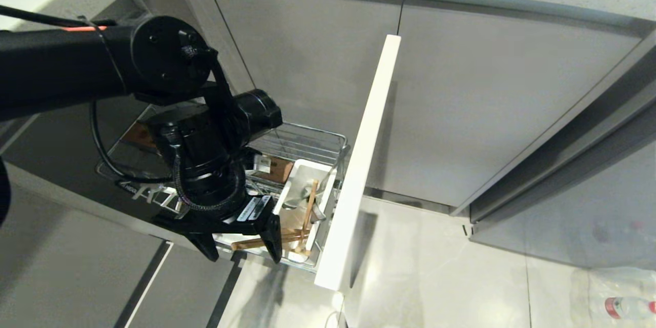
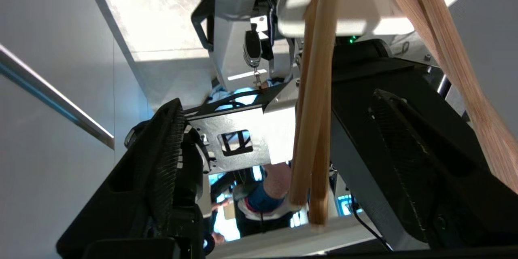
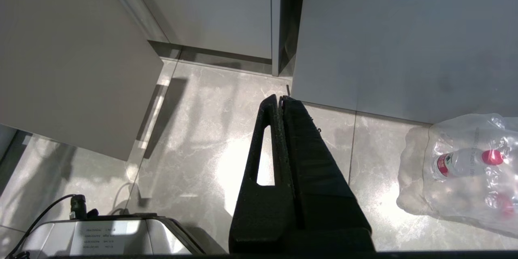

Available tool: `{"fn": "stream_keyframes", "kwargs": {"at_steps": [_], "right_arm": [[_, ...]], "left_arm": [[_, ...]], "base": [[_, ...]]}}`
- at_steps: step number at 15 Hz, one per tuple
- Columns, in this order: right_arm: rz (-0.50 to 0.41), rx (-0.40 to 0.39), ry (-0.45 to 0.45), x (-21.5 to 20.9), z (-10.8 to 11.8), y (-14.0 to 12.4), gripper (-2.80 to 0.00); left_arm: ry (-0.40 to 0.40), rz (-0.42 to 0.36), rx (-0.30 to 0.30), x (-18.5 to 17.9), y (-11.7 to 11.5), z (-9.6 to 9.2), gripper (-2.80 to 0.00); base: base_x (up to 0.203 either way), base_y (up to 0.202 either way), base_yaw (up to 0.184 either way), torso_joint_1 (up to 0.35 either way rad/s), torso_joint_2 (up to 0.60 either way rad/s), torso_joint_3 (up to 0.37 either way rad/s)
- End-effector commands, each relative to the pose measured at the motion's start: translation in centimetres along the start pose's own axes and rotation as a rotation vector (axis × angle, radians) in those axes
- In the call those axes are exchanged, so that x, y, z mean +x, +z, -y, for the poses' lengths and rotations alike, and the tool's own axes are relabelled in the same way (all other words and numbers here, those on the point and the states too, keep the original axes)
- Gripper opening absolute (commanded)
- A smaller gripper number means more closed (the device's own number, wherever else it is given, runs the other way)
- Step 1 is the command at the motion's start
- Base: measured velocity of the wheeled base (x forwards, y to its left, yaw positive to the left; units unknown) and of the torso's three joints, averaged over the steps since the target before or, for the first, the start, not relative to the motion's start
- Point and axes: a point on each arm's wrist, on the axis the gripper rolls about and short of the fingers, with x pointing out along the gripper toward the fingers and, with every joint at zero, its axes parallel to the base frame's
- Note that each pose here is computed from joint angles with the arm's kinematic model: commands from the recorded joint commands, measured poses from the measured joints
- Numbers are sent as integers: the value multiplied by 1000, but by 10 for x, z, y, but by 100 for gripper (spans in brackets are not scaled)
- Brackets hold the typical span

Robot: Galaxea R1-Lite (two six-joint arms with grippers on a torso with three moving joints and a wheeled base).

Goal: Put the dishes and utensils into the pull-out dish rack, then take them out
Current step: Take the chopsticks out of the cupboard

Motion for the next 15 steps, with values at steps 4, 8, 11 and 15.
{"fn": "stream_keyframes", "kwargs": {"at_steps": [4, 8, 11, 15], "right_arm": [[-2, 1, 0, 0, 0, 0, -280], [-2, 1, 0, 0, 0, 0, -280], [-2, 1, 0, 0, 0, 0, -280], [-2, 1, 0, 0, 0, 0, -280]], "left_arm": [[10, -48, -11, 17, 13, 2, 0], [-9, -60, -30, 26, 24, 0, 0], [-13, -58, -36, 28, 27, -2, 0], [-12, -59, -38, 28, 28, -2, 0]], "base": [[0, 0, 0, 0, 0, 0], [0, 0, 0, 0, 0, 0], [0, 0, 0, 0, 0, 0], [0, 0, 0, 0, 0, 0]]}}
